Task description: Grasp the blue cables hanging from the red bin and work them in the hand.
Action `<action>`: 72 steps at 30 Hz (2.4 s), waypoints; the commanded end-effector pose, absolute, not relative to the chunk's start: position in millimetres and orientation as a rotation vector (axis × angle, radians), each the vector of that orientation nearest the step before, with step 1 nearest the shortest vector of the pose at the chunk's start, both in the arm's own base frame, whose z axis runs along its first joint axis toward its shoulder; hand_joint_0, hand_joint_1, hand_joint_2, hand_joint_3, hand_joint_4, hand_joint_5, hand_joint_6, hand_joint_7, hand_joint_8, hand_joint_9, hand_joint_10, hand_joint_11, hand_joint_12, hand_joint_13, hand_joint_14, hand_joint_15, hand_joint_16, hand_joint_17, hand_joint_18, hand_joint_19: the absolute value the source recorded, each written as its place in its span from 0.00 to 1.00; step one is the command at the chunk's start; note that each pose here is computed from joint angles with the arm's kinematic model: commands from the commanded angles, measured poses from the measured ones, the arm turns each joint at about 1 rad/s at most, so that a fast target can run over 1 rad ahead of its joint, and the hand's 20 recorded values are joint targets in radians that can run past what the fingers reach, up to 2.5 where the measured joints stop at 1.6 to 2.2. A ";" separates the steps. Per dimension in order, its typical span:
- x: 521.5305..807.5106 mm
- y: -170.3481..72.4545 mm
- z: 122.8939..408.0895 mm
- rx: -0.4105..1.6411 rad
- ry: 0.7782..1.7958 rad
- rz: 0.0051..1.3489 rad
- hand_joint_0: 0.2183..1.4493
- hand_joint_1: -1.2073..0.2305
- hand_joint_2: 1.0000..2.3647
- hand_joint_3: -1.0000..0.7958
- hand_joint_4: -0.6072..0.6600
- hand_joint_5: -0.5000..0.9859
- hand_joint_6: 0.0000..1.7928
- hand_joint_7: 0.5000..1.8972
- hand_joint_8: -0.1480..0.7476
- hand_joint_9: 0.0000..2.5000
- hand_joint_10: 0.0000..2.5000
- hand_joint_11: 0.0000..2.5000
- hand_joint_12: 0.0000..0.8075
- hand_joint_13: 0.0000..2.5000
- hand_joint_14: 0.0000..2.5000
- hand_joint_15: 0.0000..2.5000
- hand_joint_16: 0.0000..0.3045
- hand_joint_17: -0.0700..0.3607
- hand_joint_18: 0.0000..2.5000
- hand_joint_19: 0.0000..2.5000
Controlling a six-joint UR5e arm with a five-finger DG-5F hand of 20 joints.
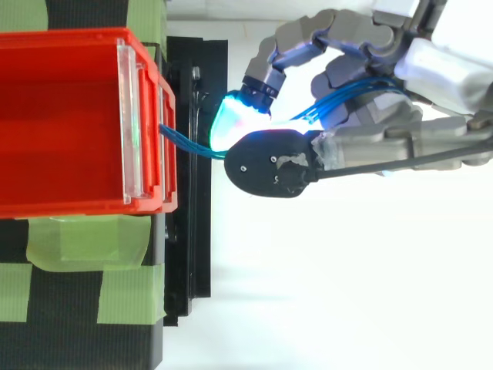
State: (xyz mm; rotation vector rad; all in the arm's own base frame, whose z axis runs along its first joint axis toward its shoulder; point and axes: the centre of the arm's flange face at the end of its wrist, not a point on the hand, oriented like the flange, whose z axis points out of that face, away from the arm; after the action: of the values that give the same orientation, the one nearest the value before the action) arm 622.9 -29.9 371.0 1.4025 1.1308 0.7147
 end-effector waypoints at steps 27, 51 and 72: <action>623.0 -29.9 371.1 1.402 1.130 0.715 0.70 0.41 0.01 0.48 0.68 0.44 0.34 0.43 0.74 0.31 1.00 1.00 0.65 0.33 1.00 0.76 0.20 0.47 0.48 0.55; 623.3 -29.6 371.2 1.402 1.130 0.720 0.75 0.39 0.01 0.48 0.66 0.50 0.17 0.51 0.74 0.31 1.00 1.00 0.65 0.33 1.00 0.76 0.20 0.47 0.48 0.55; 620.8 -29.3 369.6 1.437 1.131 0.741 0.81 0.38 0.00 0.57 0.66 0.51 0.00 0.54 0.74 0.31 1.00 1.00 0.65 0.33 1.00 0.76 0.20 0.47 0.48 0.55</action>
State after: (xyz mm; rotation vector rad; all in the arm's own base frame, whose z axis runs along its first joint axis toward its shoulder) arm 620.6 -29.5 369.6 1.4343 1.1324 0.7354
